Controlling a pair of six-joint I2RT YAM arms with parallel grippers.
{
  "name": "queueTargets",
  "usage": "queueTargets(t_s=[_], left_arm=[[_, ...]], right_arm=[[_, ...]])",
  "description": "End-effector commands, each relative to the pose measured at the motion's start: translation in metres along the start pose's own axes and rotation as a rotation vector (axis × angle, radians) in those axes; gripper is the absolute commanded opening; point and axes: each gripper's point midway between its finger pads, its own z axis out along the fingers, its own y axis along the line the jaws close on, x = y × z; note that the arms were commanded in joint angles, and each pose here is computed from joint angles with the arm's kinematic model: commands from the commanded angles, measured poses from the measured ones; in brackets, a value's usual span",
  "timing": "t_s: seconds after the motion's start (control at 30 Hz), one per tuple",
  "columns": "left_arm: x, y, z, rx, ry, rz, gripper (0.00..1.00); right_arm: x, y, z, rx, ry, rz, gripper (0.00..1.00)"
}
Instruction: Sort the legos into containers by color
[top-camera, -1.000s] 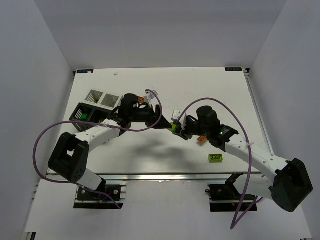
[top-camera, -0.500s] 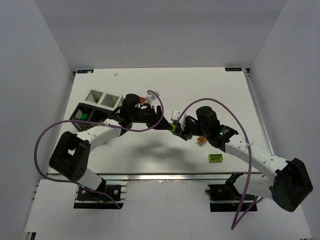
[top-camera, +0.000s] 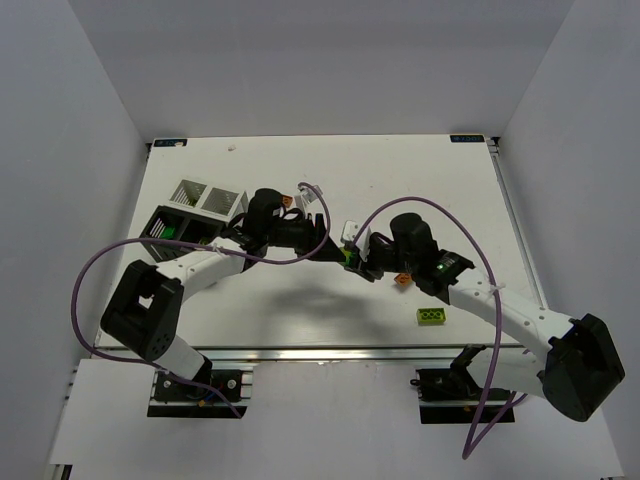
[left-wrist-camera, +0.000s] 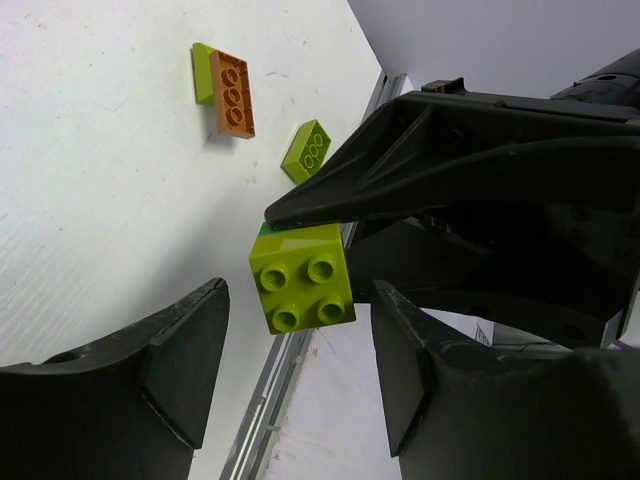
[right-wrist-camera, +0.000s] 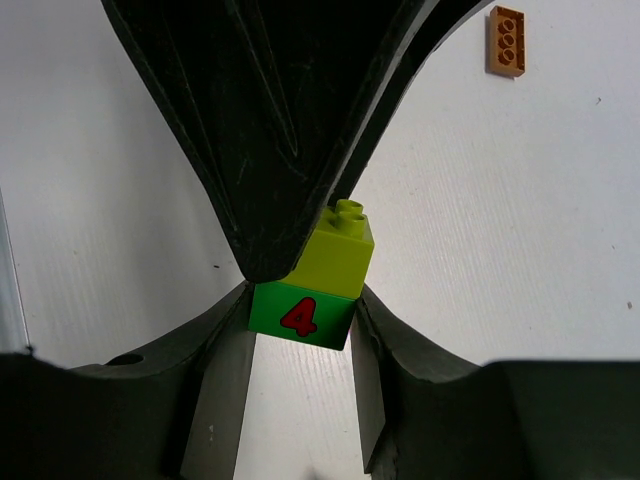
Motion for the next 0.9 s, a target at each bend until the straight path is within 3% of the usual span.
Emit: queueTargets(t_s=[0.0, 0.37, 0.57, 0.73, 0.87], left_arm=[[-0.0077, -0.0119, 0.0018, 0.038, 0.008, 0.033, 0.68], [-0.005, -0.0141, 0.0037, 0.051, 0.024, 0.032, 0.58], [-0.0041, -0.0166, 0.0049, 0.068, 0.037, 0.017, 0.41], [-0.0041, -0.0177, 0.0053, 0.075, 0.051, 0.023, 0.13], [-0.005, -0.0209, 0.0021, 0.069, 0.058, 0.047, 0.03]], right_arm=[[-0.0054, -0.0022, 0.0029, 0.008, -0.024, -0.022, 0.0], [-0.004, -0.0009, 0.0047, 0.007, -0.017, -0.024, 0.0], [-0.0026, -0.0006, 0.0064, 0.006, -0.01, -0.026, 0.0], [-0.0024, -0.0016, 0.0065, 0.009, -0.008, -0.027, 0.0], [-0.004, -0.0027, 0.0061, 0.013, -0.011, -0.029, 0.0]])
